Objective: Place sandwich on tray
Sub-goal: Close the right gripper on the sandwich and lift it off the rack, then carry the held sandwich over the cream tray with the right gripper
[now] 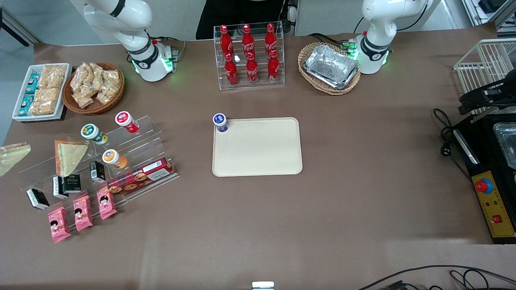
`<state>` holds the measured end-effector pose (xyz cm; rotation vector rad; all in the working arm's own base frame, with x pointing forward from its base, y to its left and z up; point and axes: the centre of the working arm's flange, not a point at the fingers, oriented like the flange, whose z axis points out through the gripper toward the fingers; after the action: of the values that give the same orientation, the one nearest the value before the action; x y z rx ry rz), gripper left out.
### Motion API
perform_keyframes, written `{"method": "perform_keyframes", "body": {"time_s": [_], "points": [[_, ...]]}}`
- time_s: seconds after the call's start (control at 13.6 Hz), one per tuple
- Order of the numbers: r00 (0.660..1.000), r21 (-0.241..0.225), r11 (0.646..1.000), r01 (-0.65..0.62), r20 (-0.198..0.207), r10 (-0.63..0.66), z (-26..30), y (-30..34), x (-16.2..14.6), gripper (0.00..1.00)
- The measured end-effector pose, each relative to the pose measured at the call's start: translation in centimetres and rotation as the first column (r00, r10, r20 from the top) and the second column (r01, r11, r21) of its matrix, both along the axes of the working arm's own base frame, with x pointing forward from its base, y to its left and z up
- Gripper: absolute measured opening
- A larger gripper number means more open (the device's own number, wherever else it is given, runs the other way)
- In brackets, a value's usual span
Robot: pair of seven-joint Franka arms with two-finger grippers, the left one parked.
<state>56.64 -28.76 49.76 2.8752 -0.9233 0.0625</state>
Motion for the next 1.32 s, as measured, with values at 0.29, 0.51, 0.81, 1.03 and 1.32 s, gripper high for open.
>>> {"method": "perform_keyframes", "body": {"time_s": [0.29,0.51,0.81,1.03,1.32], "points": [[0.984,0.055,0.984,-0.167,-0.048,0.169,4.7,7.8,1.9,0.19],[0.96,0.053,0.96,-0.274,-0.039,0.276,5.7,14.0,3.8,0.19],[0.899,0.047,0.899,-0.436,-0.023,0.437,6.7,23.9,5.3,0.18],[0.787,0.049,0.787,-0.615,-0.032,0.617,6.7,29.3,5.5,0.18],[0.59,0.08,0.589,-0.804,-0.02,0.807,6.7,34.6,5.3,0.18]]}}
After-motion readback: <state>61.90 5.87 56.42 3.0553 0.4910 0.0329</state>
